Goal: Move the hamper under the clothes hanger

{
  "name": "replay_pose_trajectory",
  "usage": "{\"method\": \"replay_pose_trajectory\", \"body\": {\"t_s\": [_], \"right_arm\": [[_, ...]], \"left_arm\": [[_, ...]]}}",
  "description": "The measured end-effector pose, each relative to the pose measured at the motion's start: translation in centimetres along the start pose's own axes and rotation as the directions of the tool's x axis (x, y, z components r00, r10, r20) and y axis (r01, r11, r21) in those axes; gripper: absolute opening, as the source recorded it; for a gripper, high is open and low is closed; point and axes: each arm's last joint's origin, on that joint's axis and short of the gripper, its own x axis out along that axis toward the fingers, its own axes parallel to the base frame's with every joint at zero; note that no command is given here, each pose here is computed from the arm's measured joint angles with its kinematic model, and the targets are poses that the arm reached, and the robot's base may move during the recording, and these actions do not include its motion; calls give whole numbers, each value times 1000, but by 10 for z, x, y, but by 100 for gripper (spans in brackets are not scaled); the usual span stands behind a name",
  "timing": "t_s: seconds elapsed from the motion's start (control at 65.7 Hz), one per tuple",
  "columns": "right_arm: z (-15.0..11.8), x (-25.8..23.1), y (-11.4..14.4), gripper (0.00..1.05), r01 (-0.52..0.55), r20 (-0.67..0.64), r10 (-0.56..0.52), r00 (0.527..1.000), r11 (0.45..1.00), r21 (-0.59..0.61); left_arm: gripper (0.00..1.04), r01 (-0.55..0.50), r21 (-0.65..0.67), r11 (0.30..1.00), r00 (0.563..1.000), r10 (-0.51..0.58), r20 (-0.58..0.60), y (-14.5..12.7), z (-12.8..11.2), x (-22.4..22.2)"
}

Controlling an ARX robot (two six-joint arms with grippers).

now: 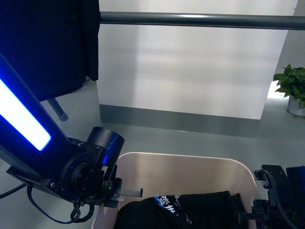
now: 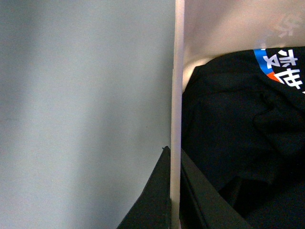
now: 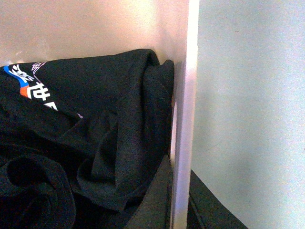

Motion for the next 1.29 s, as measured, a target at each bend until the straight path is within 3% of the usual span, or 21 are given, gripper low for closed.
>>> {"method": "replay_pose_trajectory", "body": {"t_s": [0.167, 0.365, 0.533, 0.761, 1.126, 1.294], "right_arm": [[-3, 2, 0, 7, -2, -11, 2, 1000, 1000, 3], [2, 3, 0, 44, -1, 24, 1, 1000, 1000, -8], [2, -2, 1, 67, -1, 46, 2, 999, 1000, -9], [13, -27, 3, 99, -4, 138, 5, 990, 1000, -10], [26, -85, 5, 97, 27, 301, -25, 953, 1000, -5], [31, -141, 11, 97, 136, 486, -133, 864, 990, 31]], "left_arm": [[36, 15, -1, 1000, 1000, -15, 7, -1, 3, 0], [73, 29, 1, 1000, 998, -29, 50, -2, 7, -1], [98, 36, 0, 999, 995, -36, 96, 0, 11, -10], [98, 53, 2, 999, 977, -52, 205, 5, 25, -37], [98, 155, 10, 988, 909, -146, 391, 20, 35, -105], [98, 202, 10, 979, 854, -181, 488, 31, 32, -157]]}}
